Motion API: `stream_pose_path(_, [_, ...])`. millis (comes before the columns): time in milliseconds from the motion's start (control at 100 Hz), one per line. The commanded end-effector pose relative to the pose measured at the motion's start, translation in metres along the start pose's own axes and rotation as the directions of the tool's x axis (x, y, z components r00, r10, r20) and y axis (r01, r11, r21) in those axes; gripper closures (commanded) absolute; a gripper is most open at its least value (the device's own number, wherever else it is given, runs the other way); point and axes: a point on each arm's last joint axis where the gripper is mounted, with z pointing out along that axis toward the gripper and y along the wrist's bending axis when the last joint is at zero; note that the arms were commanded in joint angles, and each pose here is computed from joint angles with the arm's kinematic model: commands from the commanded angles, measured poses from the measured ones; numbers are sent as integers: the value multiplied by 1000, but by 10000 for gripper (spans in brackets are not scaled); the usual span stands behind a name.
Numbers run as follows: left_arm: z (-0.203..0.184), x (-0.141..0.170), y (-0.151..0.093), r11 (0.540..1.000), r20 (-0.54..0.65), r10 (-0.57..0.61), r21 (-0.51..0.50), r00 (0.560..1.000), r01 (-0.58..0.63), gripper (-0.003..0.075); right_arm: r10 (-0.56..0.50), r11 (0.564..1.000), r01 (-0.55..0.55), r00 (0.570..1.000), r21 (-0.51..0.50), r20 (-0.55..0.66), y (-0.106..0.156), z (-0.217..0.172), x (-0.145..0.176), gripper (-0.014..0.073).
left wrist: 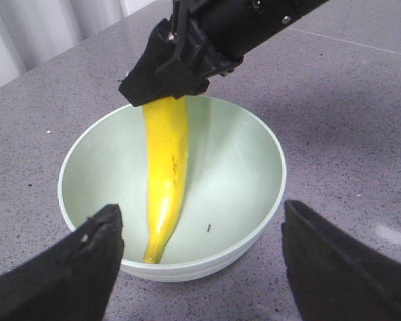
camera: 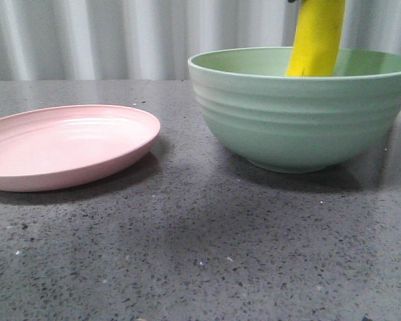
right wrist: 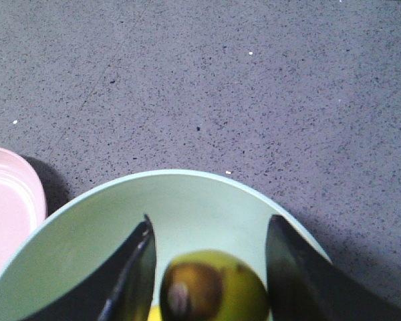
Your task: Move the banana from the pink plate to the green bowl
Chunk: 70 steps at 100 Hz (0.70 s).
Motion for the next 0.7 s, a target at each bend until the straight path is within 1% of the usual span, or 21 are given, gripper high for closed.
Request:
stream_pose_path(0, [-13,-21,1,1000,137,-5,-11,991,6,260,-15,1000,16,988,-1,154,2,-19,-22,299])
stream_pose_path(170, [-13,-21,1,1000,137,-5,-11,991,6,260,-19,1000,19,983,-1,183,3,-26,-25,299])
stream_pose_path(250, [-13,-22,1,1000,139,-5,-11,990,6,261,-57,998,55,979,20,196,2,-30,-27,295])
stream_pose_path(400, [-13,-22,0,999,141,-37,3,989,37,260,-94,995,87,970,40,225,2,-41,-30,237])
stream_pose_path(590, [-13,-23,-1,998,153,-60,11,986,59,261,-99,995,92,964,41,245,3,-58,-31,242])
stream_pose_path(630, [-13,-23,-1,998,153,-60,11,986,59,272,-99,995,92,966,40,237,3,-62,-30,246])
stream_pose_path(660, [-13,-23,-1,998,153,-60,11,986,59,296,-100,995,93,968,39,232,3,-66,-29,258])
stream_pose_path(690, [-13,-23,-1,998,151,-62,12,987,60,348,-100,995,93,970,38,220,3,-69,-28,275])
